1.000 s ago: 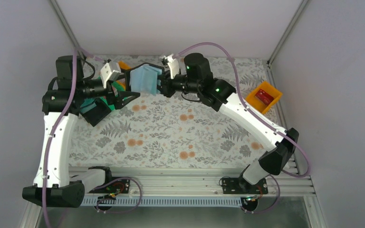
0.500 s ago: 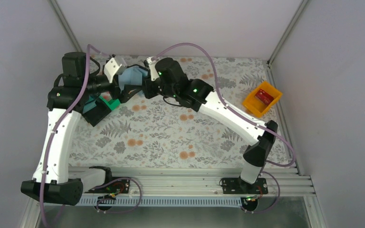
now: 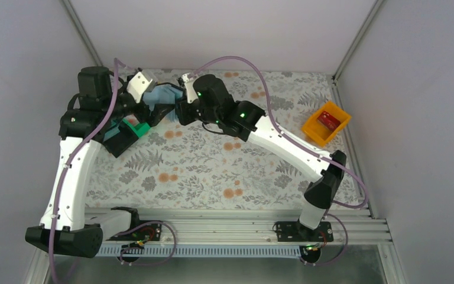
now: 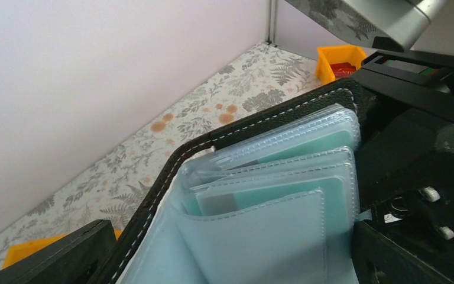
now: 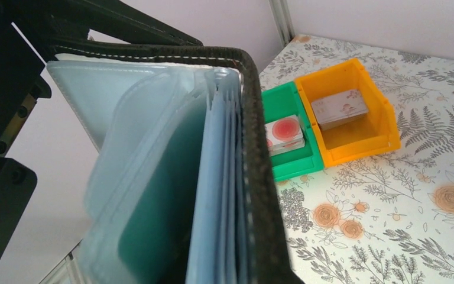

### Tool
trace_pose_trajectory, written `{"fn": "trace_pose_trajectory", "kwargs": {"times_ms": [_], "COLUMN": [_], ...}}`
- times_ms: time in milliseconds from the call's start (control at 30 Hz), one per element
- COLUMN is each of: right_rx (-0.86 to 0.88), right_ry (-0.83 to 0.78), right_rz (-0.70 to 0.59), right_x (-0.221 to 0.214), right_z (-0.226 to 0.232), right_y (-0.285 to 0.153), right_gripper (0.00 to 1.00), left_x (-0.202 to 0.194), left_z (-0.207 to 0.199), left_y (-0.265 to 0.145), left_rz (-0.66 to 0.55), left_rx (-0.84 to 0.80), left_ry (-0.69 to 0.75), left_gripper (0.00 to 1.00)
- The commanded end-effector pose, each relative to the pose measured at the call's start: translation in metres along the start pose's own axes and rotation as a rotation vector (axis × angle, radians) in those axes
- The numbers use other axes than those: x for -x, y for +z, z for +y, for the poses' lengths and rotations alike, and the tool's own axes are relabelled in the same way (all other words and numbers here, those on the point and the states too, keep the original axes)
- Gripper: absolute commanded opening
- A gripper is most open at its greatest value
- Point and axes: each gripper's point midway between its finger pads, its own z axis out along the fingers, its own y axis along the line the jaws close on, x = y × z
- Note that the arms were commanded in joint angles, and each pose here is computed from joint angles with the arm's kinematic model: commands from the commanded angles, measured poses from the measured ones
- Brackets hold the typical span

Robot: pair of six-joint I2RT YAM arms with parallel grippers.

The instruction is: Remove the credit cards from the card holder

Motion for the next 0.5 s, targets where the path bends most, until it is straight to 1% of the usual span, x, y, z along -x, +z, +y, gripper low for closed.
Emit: {"fn": "trace_pose_trajectory", "kwargs": {"times_ms": [0,33,67,100,467], "right_rx": [0.101,0.101,0.116,0.124,0.189], "right_ry": [-0.014,-0.015,-0.019,-0.023,-0.069], "right_rz": [-0.101,-0.095,-0.118,-0.121,-0.136], "right_x": [0.028,0.026,0.032,0.032,0.034], "right_z": [0.024,0.021,0.024,0.024,0.031], "right_y": [-0.033,-0.031,-0.043,-0.046,-0.064], "right_gripper": [0.04,0.04,0.04,0.04,0.04], "left_x": [-0.001,0.000,0.000,0.000,-0.002], "left_z": [0.009,0.009,0.010,0.010,0.017], "left_y": [-0.008,-0.010,-0.012,-0.013,-0.018], "left_rz": [0.012,0.012,0.009,0.008,0.021], "left_rx": [0.071,0.077,0.085,0.091,0.131], "left_ry": [0.021,0.027,0.033,0.035,0.018], "left_gripper": [0.98,0.98,0.98,0.98,0.99]}}
